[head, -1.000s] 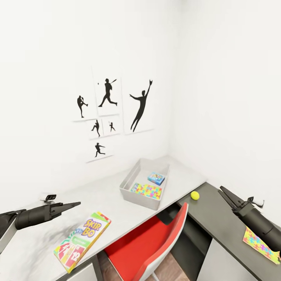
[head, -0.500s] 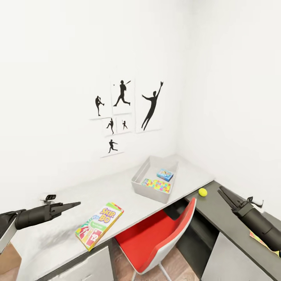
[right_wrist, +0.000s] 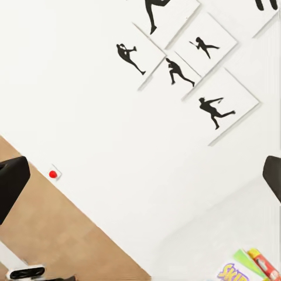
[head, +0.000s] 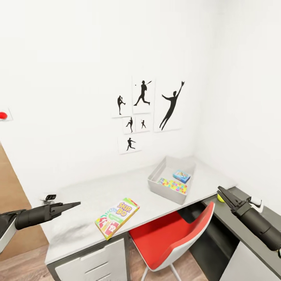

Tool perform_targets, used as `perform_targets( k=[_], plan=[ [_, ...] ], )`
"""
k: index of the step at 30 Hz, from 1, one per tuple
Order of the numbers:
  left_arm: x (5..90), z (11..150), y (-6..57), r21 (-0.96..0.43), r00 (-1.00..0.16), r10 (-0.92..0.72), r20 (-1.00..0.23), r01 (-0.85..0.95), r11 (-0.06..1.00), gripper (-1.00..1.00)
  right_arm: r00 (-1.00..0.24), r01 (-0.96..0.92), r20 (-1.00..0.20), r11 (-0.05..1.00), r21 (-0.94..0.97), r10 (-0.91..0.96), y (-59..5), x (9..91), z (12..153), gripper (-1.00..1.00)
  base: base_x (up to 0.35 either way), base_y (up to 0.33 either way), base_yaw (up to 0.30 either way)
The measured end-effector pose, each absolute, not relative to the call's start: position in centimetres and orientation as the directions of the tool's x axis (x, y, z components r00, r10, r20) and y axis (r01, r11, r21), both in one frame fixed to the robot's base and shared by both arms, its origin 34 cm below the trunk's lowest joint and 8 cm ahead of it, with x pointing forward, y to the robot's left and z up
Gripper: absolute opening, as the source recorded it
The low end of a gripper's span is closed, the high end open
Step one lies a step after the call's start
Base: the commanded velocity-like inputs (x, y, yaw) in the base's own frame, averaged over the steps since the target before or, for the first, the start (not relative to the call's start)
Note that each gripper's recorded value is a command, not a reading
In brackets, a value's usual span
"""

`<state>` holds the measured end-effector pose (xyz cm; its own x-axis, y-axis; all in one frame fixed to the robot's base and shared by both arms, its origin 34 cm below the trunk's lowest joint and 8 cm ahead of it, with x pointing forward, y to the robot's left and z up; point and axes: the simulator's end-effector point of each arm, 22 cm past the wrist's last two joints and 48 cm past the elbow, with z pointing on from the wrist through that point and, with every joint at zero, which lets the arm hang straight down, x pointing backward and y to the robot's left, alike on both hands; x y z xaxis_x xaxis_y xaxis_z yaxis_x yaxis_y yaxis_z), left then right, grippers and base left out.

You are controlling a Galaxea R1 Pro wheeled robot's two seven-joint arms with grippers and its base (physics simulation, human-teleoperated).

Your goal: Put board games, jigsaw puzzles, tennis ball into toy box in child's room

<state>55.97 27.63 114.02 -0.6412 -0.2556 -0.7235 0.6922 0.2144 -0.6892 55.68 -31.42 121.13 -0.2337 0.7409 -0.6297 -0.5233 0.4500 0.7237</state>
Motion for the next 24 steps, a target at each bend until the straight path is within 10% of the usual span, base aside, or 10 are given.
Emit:
perform_targets(
  k=[15, 24],
  plan=[
    [56.0, 113.8, 27.6, -0.693, -0.645, -0.254, -0.720, 0.688, 0.215, 1.00, -0.355, -0.400, -0.618, 0.483, 0.779, 0.702, -30.1, 59.8, 120.6, 1.00, -0.001, 0.000, 0.292],
    [56.1, 113.6, 27.6, -0.696, -0.648, -0.256, -0.717, 0.685, 0.214, 1.00, -0.388, -0.294, -0.737, 0.684, 0.668, 0.553, -26.8, 67.9, 124.6, 1.00, 0.000, 0.000, 0.292]
  ],
)
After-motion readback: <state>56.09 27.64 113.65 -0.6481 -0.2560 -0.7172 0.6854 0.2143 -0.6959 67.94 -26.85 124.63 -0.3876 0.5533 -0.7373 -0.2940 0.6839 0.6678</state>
